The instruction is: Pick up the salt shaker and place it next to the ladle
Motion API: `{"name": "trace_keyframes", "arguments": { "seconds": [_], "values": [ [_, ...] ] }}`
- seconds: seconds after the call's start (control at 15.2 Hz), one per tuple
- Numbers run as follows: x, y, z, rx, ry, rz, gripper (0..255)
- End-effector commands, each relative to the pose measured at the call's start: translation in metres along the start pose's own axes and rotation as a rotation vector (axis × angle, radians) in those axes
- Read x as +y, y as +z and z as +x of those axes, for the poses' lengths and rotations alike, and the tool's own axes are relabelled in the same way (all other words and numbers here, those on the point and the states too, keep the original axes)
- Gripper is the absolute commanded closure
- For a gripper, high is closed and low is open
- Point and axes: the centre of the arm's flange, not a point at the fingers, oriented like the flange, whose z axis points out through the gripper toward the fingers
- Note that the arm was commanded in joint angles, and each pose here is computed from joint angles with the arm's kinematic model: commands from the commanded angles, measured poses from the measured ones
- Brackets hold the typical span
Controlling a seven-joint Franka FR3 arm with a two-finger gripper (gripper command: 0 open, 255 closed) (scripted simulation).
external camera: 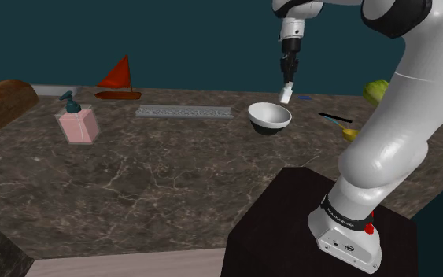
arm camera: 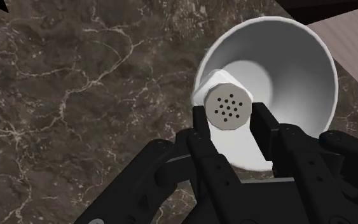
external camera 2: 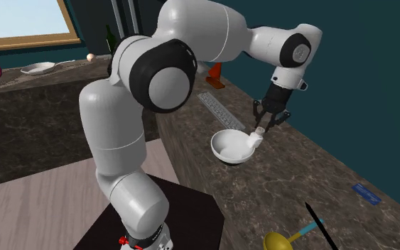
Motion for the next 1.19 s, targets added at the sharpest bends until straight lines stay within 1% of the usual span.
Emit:
{"name": "trace_keyframes", "arguments": {
  "seconds": [0.0,0.73,1.12],
  "values": [
    [0.021,-0.002,-0.016,0.000,-0.001,0.000,255],
    [0.142,-0.009,-0.102,0.000,-0.001,0.000,255],
    [0.148,0.021,-0.093,0.000,-0.001,0.000,255]
  ]
}}
